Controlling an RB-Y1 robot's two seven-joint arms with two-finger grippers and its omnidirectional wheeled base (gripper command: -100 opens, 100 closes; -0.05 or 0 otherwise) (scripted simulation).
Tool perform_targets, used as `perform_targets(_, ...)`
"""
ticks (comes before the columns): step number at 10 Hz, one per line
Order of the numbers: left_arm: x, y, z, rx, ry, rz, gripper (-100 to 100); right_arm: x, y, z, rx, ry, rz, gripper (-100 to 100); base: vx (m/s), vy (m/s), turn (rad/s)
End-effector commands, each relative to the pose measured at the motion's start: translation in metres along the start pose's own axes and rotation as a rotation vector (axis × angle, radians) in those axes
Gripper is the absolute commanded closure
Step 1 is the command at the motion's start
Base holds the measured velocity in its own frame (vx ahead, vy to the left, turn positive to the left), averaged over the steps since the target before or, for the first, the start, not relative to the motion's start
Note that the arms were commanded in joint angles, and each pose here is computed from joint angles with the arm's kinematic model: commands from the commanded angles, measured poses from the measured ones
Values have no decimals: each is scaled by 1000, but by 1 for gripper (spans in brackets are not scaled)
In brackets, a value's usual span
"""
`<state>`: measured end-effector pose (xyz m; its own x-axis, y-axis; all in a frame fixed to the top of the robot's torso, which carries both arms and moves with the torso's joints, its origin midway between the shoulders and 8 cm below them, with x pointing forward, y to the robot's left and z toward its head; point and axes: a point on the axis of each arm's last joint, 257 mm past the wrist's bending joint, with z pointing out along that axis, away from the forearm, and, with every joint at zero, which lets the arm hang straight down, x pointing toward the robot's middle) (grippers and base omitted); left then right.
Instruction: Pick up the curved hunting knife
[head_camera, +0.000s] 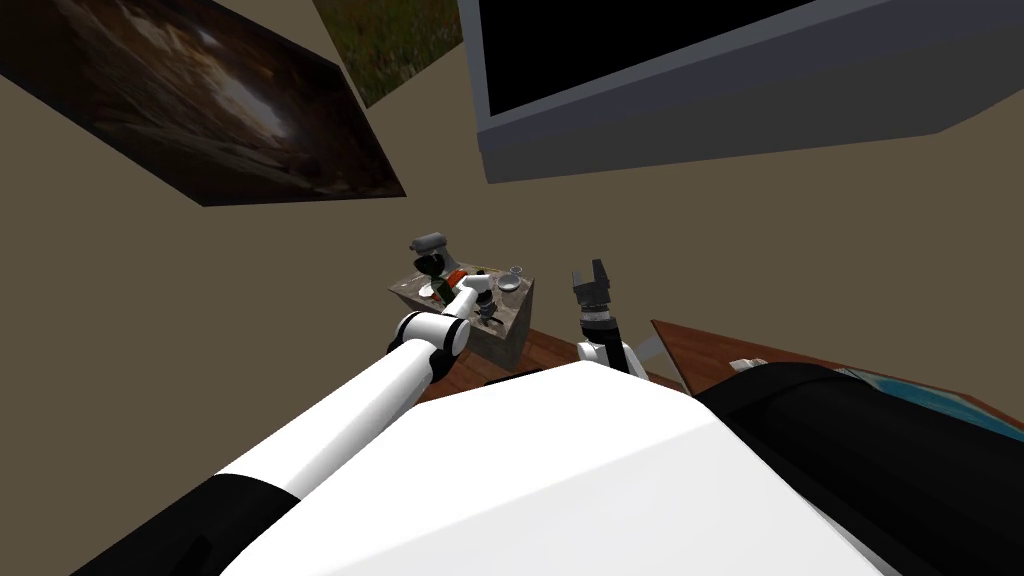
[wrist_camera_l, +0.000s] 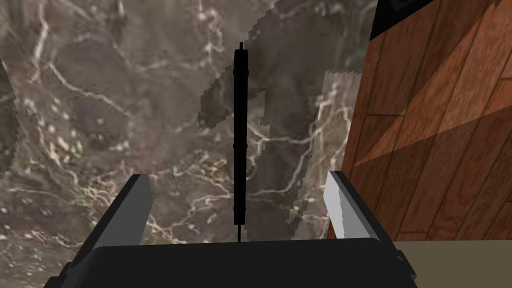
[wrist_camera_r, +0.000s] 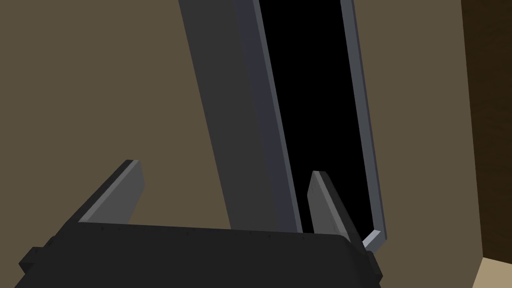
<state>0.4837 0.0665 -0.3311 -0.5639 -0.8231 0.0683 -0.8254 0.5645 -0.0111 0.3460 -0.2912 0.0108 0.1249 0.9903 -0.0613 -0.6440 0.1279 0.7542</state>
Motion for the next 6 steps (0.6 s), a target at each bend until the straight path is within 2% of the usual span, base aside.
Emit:
perform_targets(1,0,0,0,0,0,0,0,0,0,0,0,0,0,0,0,0,0)
perform_targets(2,-3,2,4,4,0,-13,-100,0,0,0,0,0,0,0,0,9,-105)
perform_targets(6,-9,7,13,8,0,-43,-100,0,0,0,0,0,0,0,-5,19,-93)
